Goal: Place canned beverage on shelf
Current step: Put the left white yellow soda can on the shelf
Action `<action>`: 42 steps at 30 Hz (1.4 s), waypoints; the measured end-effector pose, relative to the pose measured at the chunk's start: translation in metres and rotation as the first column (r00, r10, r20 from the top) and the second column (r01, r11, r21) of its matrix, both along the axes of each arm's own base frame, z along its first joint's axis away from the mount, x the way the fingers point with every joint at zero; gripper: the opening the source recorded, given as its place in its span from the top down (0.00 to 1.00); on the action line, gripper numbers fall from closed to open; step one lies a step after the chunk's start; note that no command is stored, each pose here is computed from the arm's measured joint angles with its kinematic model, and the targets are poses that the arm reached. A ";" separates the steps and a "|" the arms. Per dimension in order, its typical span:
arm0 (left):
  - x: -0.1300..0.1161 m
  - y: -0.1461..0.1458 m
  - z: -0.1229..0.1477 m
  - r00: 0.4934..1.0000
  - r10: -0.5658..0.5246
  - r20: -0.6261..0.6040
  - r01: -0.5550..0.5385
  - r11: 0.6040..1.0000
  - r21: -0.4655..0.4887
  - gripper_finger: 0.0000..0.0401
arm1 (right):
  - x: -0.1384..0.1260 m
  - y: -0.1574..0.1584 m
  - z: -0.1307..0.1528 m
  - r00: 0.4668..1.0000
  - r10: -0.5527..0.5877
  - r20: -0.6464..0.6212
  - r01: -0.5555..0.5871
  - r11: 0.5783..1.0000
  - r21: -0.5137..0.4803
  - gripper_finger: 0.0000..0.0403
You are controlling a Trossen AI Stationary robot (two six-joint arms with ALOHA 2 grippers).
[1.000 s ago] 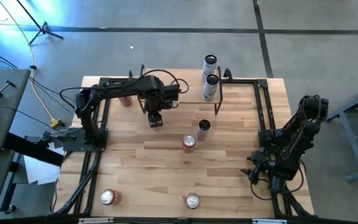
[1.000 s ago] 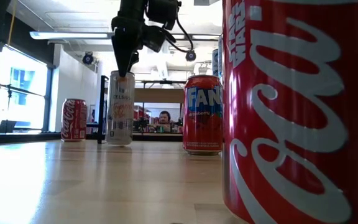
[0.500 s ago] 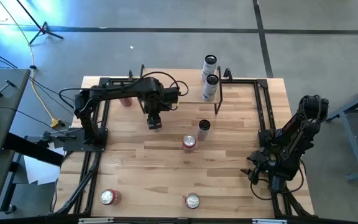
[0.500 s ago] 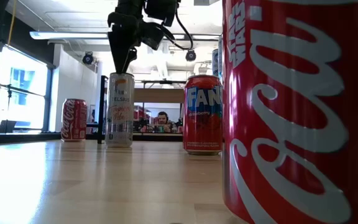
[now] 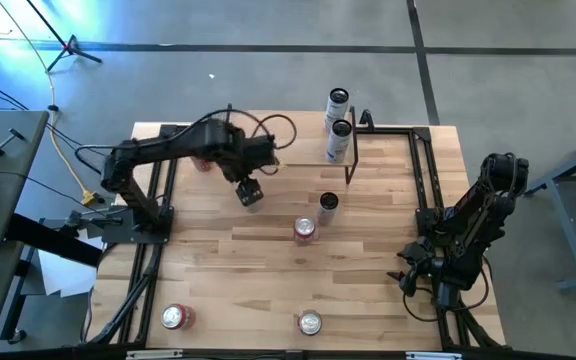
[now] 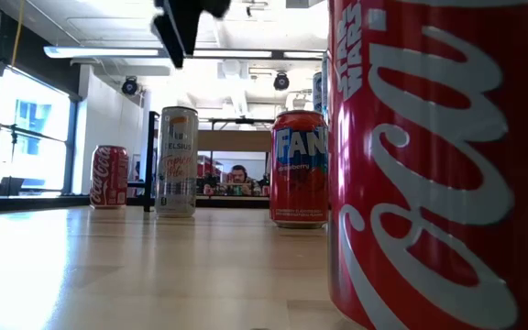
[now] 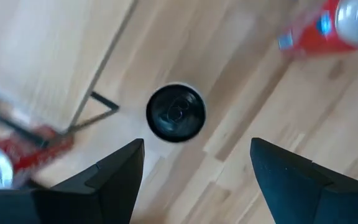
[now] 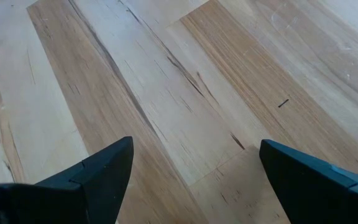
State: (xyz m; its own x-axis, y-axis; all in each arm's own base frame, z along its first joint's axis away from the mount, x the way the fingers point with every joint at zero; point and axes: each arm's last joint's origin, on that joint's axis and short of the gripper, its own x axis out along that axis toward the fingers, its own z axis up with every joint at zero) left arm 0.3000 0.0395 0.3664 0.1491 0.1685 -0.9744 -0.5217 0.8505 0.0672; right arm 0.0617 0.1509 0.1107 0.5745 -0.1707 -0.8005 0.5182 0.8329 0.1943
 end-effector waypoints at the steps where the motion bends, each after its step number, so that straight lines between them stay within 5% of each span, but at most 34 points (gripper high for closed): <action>1: -0.002 -0.008 0.003 0.999 0.041 0.020 -0.041 0.999 0.029 0.31 | 0.000 0.000 0.000 1.000 0.000 0.000 0.000 1.000 0.000 0.16; 4: -0.005 -0.035 0.009 0.982 0.158 0.104 -0.173 0.973 0.150 0.31 | 0.000 0.000 0.000 1.000 0.000 0.000 0.000 1.000 0.000 0.16; 9: -0.005 -0.084 0.009 0.883 0.328 0.335 -0.424 0.864 0.271 0.31 | 0.000 0.000 0.000 1.000 0.000 0.000 0.000 1.000 0.000 0.16; 23: 0.014 -0.167 -0.085 0.604 0.531 0.594 -0.752 0.627 0.205 0.31 | 0.000 0.000 0.000 1.000 0.000 0.000 0.000 1.000 0.000 0.16; 32: 0.020 -0.183 -0.140 0.603 0.519 0.606 -0.773 0.567 0.284 0.31 | 0.000 0.000 0.000 1.000 0.000 0.000 0.000 1.000 0.000 0.16; 38: 0.013 -0.195 -0.155 0.514 0.470 0.717 -0.810 0.541 0.226 0.31 | 0.000 0.000 0.000 1.000 0.000 0.000 0.000 1.000 0.000 0.16; 42: 0.004 -0.204 -0.160 0.532 0.476 0.701 -0.800 0.553 0.232 0.31 | 0.000 0.000 0.000 1.000 0.000 0.000 0.000 1.000 0.000 0.16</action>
State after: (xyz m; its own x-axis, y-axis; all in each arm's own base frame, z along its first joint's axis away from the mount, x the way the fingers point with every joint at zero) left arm 0.3041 -0.1649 0.2062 0.2145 0.8306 -0.5139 -0.9767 0.1760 -0.1232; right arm 0.0616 0.1510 0.1107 0.5746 -0.1702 -0.8005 0.5181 0.8328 0.1948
